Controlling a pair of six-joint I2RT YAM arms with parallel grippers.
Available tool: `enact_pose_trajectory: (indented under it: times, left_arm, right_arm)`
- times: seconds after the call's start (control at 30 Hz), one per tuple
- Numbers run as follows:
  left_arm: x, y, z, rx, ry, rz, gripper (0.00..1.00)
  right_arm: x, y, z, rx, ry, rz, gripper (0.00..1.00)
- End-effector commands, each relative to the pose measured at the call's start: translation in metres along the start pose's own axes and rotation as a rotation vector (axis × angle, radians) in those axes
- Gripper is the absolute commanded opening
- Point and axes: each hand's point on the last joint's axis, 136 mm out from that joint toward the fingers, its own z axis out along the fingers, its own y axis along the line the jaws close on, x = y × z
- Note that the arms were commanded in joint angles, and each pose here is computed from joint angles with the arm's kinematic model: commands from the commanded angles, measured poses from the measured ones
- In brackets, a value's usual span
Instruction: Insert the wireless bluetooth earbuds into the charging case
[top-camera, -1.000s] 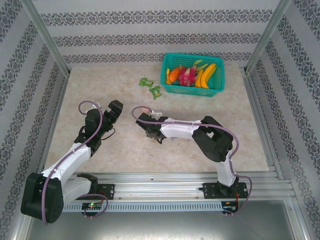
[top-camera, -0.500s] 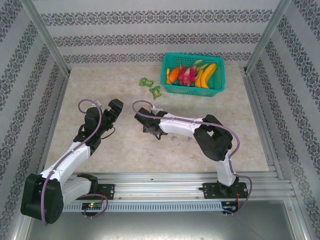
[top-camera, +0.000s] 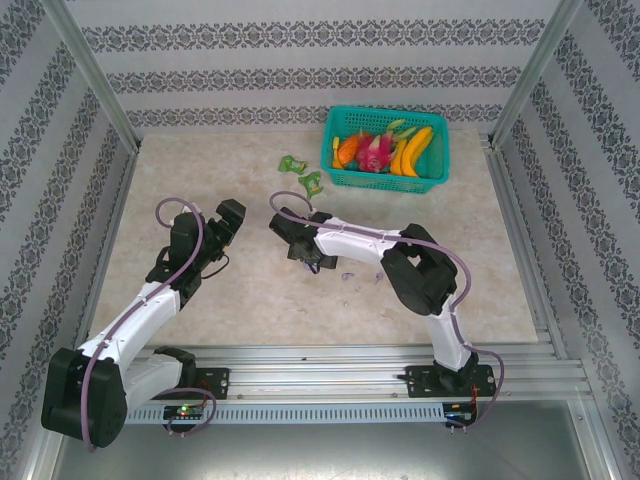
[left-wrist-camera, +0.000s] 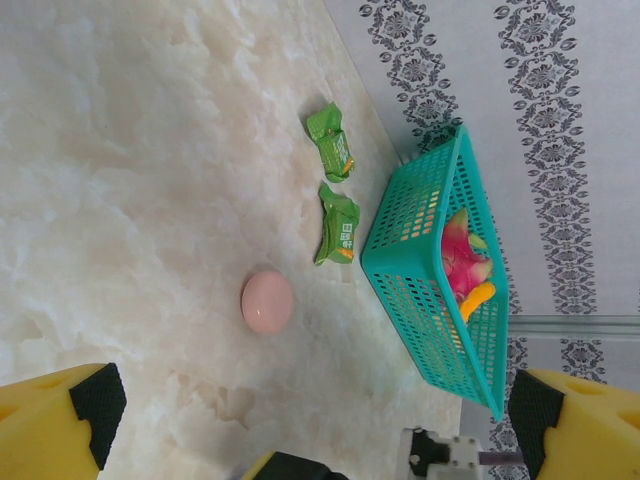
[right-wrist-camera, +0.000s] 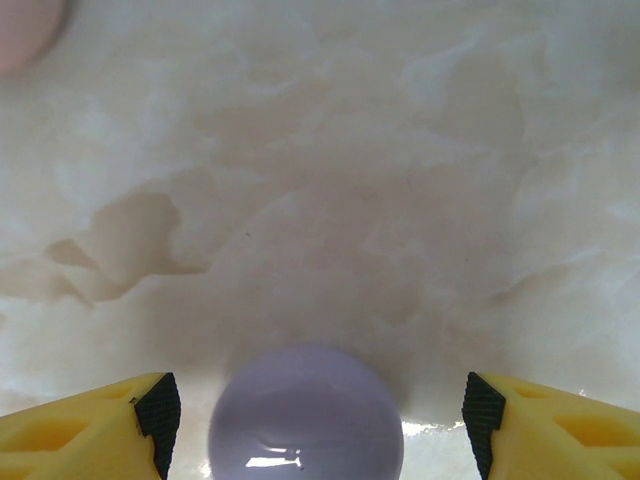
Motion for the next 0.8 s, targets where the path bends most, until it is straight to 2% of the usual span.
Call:
enact_pose_trajectory:
  times: [0.0,0.3,0.77]
  left_arm:
    - [-0.011,-0.008,-0.002,0.006,-0.027,0.024,1.00]
    - [-0.010,-0.013,0.000,0.019,-0.014,0.037,1.00]
    - [-0.009,-0.012,0.001,0.020,-0.008,0.032,1.00]
  right_arm:
    - [0.004,0.001,0.002,0.018,0.023,0.008,0.77]
    - [0.018,0.002,0.010,0.026,0.030,-0.056,0.77]
    - [0.023,-0.004,0.023,0.080,0.005,-0.101,0.72]
